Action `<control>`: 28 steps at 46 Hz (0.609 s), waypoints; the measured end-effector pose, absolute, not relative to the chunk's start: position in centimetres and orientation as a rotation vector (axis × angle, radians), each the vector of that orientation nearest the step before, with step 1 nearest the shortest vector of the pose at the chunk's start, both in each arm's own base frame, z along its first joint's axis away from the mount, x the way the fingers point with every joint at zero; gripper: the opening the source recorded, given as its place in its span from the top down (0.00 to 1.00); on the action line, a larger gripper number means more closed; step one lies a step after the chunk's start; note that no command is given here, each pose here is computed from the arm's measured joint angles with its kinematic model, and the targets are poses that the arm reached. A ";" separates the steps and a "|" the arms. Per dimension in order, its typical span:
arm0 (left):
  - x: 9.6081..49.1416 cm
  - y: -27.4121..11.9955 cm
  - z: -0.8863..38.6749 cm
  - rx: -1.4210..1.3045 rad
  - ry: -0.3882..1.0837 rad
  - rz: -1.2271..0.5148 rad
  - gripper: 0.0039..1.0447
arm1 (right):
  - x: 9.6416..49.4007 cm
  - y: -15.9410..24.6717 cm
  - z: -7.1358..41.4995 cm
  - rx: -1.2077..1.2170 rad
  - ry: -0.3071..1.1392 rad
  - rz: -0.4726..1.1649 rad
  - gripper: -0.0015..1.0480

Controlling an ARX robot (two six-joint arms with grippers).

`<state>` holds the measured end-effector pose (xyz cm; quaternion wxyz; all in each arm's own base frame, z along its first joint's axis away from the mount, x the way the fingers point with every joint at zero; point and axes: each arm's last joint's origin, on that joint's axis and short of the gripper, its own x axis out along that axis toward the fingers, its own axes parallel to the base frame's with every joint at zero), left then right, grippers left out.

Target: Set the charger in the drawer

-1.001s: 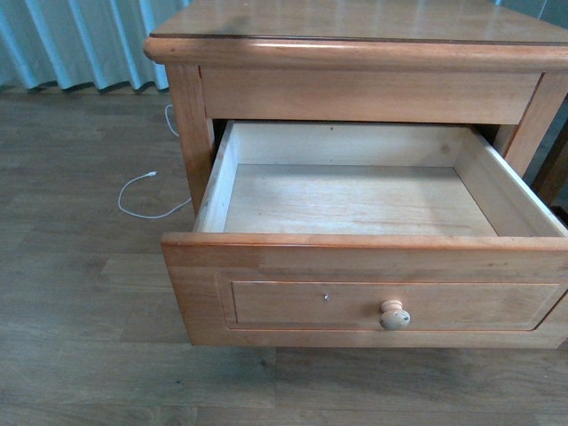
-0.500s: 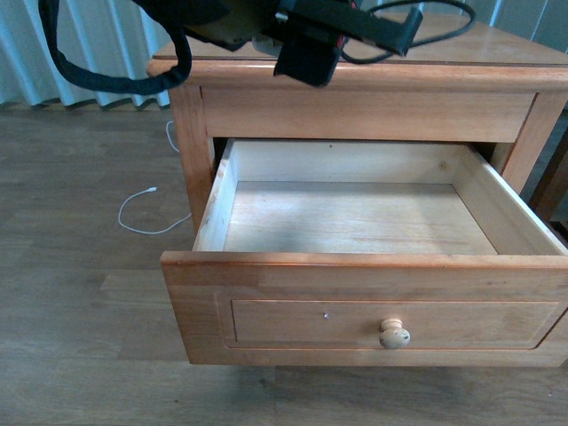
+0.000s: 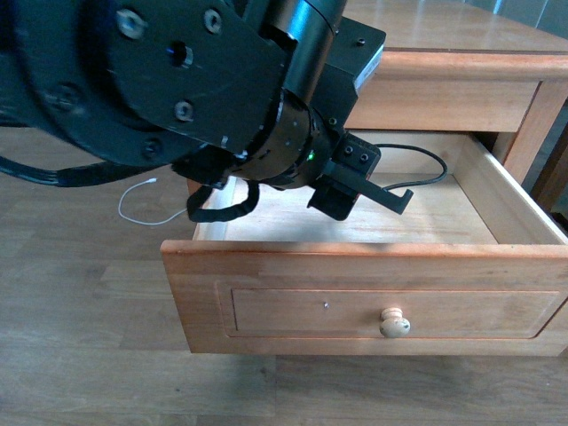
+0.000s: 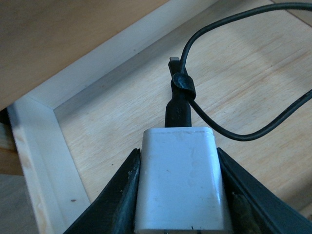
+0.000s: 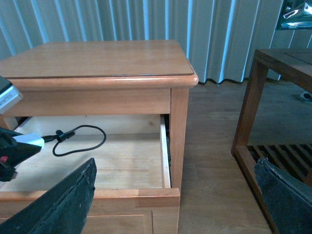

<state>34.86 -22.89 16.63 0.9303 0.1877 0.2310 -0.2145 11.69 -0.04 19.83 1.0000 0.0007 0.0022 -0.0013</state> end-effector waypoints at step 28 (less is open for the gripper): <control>39.5 -26.8 11.3 0.381 0.569 -0.406 0.49 | 11.7 0.0 19.8 0.001 0.004 -0.003 0.08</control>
